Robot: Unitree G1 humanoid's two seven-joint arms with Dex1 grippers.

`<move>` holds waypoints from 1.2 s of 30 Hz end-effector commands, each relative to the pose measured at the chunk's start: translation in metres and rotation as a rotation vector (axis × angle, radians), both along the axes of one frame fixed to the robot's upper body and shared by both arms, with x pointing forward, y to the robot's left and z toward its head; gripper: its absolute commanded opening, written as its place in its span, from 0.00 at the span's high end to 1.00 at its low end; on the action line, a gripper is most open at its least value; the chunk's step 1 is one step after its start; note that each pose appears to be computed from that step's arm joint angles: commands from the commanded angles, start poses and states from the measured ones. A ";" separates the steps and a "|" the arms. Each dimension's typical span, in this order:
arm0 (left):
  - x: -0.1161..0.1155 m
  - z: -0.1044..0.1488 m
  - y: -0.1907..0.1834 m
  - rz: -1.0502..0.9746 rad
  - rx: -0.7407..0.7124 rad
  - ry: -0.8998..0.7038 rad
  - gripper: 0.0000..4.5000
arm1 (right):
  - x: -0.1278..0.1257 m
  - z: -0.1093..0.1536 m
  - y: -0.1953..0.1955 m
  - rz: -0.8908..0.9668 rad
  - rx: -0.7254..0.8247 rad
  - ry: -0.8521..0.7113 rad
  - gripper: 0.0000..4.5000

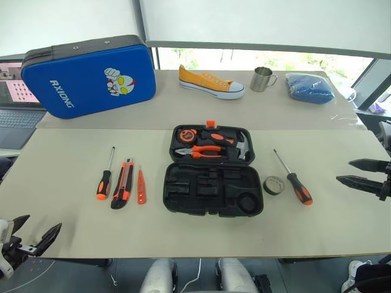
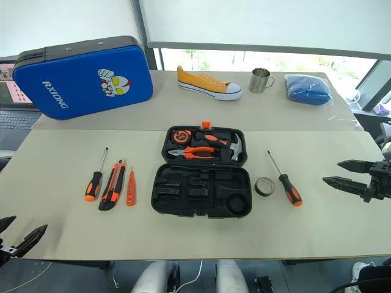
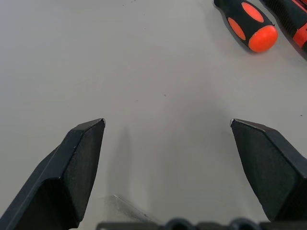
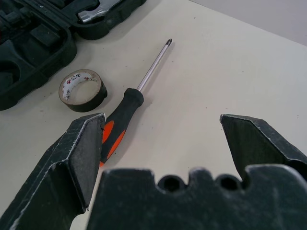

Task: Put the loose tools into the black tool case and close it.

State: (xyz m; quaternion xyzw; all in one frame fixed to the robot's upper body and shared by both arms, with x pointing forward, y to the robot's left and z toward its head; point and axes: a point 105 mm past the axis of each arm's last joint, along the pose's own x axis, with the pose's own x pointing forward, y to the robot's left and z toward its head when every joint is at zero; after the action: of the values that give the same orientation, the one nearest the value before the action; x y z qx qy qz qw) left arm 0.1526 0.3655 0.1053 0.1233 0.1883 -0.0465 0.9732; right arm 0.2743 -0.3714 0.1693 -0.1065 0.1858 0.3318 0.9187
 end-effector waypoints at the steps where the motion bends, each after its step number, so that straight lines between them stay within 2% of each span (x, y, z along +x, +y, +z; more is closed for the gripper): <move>1: 0.003 0.011 0.002 0.006 0.051 -0.032 0.00 | 0.000 0.005 -0.002 0.005 -0.019 -0.027 0.01; 7: 0.021 0.013 0.005 0.066 0.074 -0.011 0.00 | 0.004 0.008 -0.010 -0.048 -0.074 -0.075 0.01; 9: 0.034 0.020 0.001 0.081 0.070 0.011 0.00 | 0.009 0.016 -0.011 -0.066 -0.080 -0.114 0.01; 13: 0.057 0.040 -0.010 0.096 0.008 0.033 0.00 | 0.009 0.033 0.011 0.024 -0.064 -0.148 0.01; 16: 0.080 0.050 -0.029 0.079 -0.043 0.121 0.00 | 0.002 0.051 0.073 0.264 -0.051 -0.191 0.01; 21: 0.100 0.053 -0.041 0.088 -0.051 0.230 0.00 | -0.017 0.058 0.138 0.473 -0.041 -0.221 0.01; 25: 0.127 0.055 -0.055 0.074 -0.111 0.251 0.00 | -0.039 0.062 0.194 0.679 -0.006 -0.243 0.01; 30: 0.140 0.047 -0.064 0.061 -0.096 0.299 0.00 | -0.053 0.058 0.226 0.771 0.032 -0.256 0.01; 36: 0.145 0.031 -0.075 0.045 -0.108 0.359 0.00 | -0.056 0.047 0.234 0.774 0.030 -0.248 0.01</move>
State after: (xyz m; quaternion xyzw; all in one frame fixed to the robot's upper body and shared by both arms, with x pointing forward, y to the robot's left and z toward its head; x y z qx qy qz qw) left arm 0.2949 0.2905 0.1304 0.0511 0.3675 -0.0600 0.9267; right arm 0.2212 -0.1395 0.2125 -0.1828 0.0274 0.6410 0.7449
